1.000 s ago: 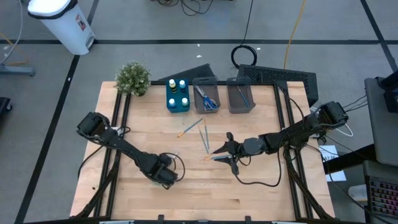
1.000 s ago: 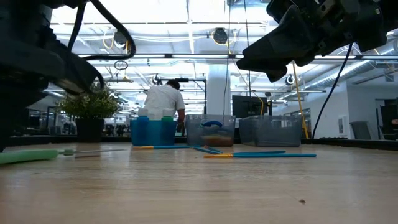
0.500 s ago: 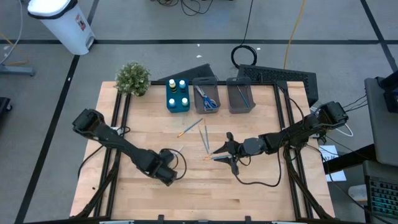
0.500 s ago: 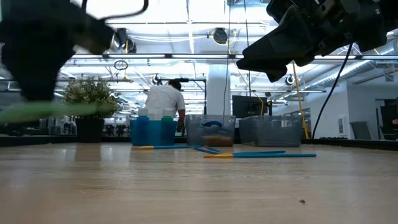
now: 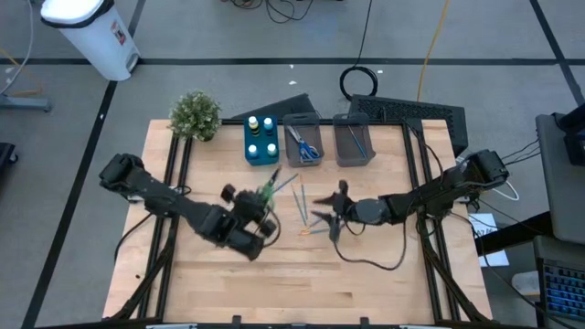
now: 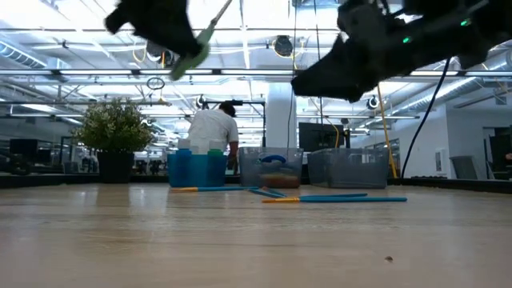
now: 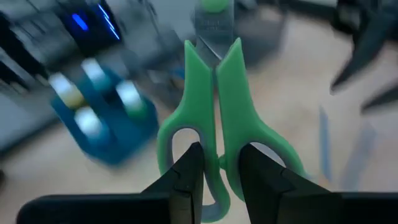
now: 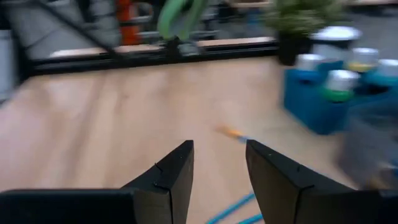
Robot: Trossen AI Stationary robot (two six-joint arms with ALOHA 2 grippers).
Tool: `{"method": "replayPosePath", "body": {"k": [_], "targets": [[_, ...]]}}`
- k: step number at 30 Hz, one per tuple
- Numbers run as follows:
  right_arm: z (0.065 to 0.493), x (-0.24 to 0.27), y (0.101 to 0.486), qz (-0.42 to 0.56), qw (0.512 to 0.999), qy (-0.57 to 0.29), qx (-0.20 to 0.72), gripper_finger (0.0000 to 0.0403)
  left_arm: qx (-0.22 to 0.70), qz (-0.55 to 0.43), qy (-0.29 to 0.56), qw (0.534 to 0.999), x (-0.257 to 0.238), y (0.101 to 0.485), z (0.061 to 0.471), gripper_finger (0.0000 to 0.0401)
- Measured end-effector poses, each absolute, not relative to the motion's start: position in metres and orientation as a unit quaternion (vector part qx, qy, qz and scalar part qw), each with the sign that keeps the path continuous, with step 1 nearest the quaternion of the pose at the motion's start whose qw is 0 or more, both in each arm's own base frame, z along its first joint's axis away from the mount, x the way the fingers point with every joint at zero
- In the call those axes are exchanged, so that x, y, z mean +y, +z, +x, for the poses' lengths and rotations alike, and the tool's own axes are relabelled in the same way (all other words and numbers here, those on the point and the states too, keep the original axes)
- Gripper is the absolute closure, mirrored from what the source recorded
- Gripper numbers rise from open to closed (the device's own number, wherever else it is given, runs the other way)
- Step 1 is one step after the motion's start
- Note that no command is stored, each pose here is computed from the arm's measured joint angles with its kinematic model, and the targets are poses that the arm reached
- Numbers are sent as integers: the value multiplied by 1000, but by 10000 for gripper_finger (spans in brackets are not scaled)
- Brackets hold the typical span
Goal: Pick & Place Paint Supplies
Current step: Put the green scissors into the left black bin
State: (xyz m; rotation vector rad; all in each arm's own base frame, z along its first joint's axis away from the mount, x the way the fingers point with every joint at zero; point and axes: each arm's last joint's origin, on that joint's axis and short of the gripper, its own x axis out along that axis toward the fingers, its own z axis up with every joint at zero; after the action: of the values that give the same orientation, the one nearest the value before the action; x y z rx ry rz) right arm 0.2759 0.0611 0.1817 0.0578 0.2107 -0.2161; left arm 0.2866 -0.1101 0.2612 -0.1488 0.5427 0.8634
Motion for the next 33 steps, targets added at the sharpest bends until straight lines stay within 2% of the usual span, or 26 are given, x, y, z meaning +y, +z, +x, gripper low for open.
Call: {"method": "replayPosePath", "body": {"k": [3, 8, 16, 22, 28, 33], "targets": [[280, 49, 190, 47, 989, -130, 60, 261, 224, -32, 436, 871, -95, 267, 299, 319], [284, 25, 204, 83, 983, -161, -12, 258, 213, 13, 430, 877, -74, 276, 322, 319], [287, -19, 219, 92, 984, -132, -80, 199, 236, 80, 449, 858, -41, 276, 337, 319], [299, -52, 239, 83, 983, -129, -99, 168, 253, 81, 465, 844, -12, 277, 341, 319], [309, -77, 252, 77, 986, -124, -81, 173, 252, 76, 453, 852, 0, 279, 346, 319], [313, -81, 250, 90, 990, -82, -70, 174, 257, 82, 427, 863, -3, 277, 351, 319]]}}
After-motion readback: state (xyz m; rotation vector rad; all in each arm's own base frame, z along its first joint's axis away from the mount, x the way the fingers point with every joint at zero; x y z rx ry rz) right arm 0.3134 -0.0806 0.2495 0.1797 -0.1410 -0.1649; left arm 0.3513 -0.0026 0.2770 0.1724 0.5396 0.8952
